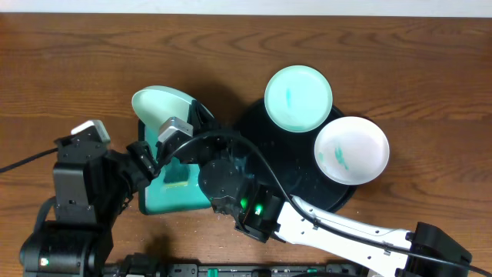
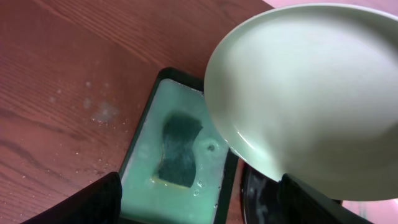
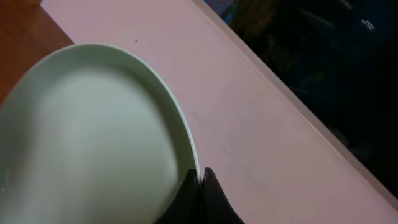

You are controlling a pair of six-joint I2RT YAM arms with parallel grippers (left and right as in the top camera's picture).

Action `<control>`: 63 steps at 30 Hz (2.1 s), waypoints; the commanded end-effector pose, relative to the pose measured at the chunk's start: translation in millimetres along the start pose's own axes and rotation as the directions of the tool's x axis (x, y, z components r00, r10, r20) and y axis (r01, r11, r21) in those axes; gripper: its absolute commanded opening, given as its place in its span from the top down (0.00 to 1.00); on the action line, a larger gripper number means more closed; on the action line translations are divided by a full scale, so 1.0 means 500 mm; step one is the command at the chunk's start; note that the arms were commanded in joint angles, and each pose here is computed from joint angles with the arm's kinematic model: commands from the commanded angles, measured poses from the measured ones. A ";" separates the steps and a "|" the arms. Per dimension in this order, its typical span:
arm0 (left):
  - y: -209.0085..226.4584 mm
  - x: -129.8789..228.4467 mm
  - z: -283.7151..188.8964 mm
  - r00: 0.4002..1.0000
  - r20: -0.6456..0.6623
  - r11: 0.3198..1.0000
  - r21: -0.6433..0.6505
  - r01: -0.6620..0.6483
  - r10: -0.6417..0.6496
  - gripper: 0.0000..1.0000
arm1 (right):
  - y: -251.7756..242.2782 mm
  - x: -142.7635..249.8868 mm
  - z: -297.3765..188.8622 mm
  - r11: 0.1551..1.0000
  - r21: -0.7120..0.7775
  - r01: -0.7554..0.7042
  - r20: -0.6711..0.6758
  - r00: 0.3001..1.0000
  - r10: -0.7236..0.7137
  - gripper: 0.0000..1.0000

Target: Clean dirty plates on tray and stack at the side

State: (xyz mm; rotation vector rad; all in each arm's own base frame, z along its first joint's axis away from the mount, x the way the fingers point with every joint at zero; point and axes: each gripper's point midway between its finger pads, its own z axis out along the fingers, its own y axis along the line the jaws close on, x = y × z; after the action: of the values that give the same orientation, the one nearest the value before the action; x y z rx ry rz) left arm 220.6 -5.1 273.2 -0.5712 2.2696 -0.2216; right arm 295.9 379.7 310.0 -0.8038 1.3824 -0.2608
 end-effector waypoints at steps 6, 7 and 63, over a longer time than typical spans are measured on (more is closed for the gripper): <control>-0.004 -0.006 -0.004 1.000 0.001 1.000 0.007 -0.009 0.009 0.19 | -0.035 -0.025 -0.012 0.999 0.040 0.007 0.013 1.000 -0.007 0.99; -0.004 -0.006 -0.004 1.000 0.002 1.000 0.007 -0.009 0.009 0.19 | -0.035 -0.025 -0.012 0.999 0.040 0.007 0.013 1.000 -0.007 0.99; -0.011 -0.016 -0.004 1.000 0.022 1.000 0.020 -0.003 0.003 0.19 | -0.022 0.264 0.056 0.674 0.155 -0.722 -0.389 0.583 0.713 0.99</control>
State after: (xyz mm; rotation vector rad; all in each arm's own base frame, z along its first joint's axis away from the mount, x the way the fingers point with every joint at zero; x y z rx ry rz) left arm 224.6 -5.5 274.9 -0.5651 2.2602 -0.2239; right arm 342.2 302.4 236.5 -0.5064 1.8191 -0.2100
